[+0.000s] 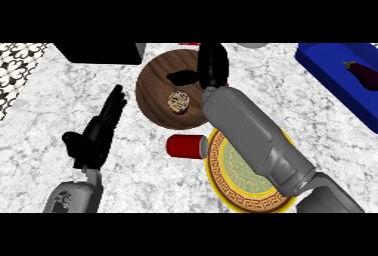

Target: Pick the cupcake from the plate and place it in the bowl

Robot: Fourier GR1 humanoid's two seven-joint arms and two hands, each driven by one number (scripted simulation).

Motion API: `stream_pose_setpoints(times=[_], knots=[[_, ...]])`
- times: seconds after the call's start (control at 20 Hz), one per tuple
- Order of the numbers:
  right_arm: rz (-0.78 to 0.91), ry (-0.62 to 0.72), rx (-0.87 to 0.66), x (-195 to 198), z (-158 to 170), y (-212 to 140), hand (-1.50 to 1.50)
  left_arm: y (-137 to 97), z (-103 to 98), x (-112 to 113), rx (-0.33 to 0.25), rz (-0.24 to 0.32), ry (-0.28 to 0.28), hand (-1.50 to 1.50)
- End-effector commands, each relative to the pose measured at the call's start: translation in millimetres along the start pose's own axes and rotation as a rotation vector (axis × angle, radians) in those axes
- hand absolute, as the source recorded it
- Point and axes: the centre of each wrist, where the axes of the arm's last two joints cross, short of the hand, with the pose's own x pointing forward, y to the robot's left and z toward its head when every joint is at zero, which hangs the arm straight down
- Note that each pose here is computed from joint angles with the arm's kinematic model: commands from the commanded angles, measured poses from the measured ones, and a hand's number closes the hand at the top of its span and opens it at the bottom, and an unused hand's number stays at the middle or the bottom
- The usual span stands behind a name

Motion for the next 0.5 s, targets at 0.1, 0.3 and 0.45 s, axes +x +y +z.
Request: stream_pose_setpoints(times=[0.1,0.3,0.45], knots=[[-0.162,0.038,-0.026,-13,-2,-13,-1.5,-2,5,-4,0.019,0.004,0.014,0.0],[-0.253,0.058,-0.01,-18,2,-26,-1.5,15,10,-3,0.033,-0.004,0.005,0.0],[-0.311,0.059,0.024,-29,17,-36,-1.5,10,15,5,0.029,-0.014,0.016,0.0]])
